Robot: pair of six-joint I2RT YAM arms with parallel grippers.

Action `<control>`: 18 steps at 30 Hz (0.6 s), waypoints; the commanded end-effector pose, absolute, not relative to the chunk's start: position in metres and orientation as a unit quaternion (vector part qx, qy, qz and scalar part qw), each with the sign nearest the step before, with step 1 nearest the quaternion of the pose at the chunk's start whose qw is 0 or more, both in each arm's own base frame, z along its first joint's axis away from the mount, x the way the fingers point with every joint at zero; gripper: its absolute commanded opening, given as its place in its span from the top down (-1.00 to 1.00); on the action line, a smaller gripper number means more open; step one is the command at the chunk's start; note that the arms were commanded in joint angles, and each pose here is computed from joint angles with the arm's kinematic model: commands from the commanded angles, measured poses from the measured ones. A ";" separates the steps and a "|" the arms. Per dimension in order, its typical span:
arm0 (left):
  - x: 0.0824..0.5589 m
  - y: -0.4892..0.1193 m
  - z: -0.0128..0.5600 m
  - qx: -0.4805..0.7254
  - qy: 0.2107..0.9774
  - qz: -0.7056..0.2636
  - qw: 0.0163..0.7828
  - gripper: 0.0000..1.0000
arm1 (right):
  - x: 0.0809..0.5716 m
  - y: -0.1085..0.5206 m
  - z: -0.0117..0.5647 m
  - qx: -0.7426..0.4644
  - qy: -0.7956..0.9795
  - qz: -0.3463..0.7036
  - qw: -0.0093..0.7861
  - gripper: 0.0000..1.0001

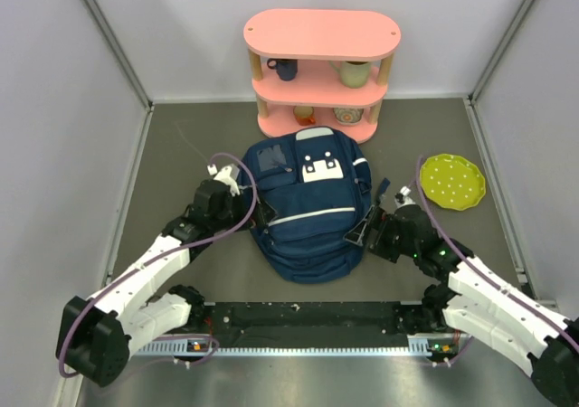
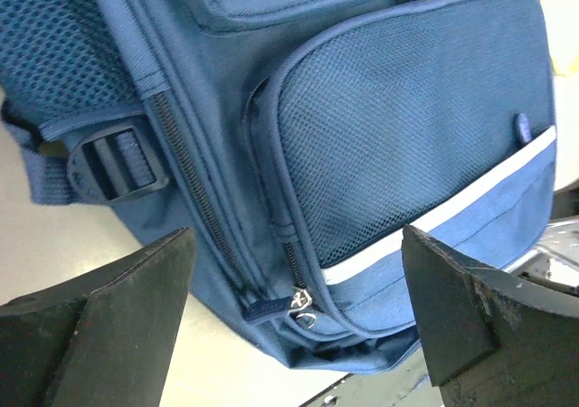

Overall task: Pack the student bag
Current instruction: Zip the student bag at the center of the board.

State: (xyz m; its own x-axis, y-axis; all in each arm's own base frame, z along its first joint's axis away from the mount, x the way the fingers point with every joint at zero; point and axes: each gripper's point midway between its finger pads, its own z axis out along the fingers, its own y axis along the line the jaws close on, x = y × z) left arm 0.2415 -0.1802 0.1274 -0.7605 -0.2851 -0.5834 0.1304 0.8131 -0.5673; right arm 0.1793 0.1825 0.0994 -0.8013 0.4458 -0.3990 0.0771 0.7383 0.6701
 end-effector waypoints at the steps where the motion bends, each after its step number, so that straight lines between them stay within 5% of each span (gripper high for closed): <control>1: 0.257 -0.203 0.153 -0.030 0.840 -0.388 0.377 -0.98 | 0.184 0.203 0.109 0.156 0.865 0.394 0.268 -0.86; 5: 0.260 -0.208 0.147 -0.026 0.839 -0.397 0.370 -0.86 | 0.184 0.207 0.096 0.165 0.862 0.406 0.256 -0.84; 11: 0.257 -0.215 0.138 -0.020 0.838 -0.415 0.353 -0.31 | 0.189 0.209 0.081 0.175 0.860 0.406 0.253 -0.65; 16: 0.249 -0.223 0.128 -0.008 0.845 -0.430 0.318 0.51 | 0.201 0.212 0.090 0.172 0.846 0.422 0.275 0.04; 18: 0.248 -0.222 0.127 -0.012 0.846 -0.430 0.315 0.69 | 0.205 0.210 0.093 0.168 0.846 0.418 0.286 0.34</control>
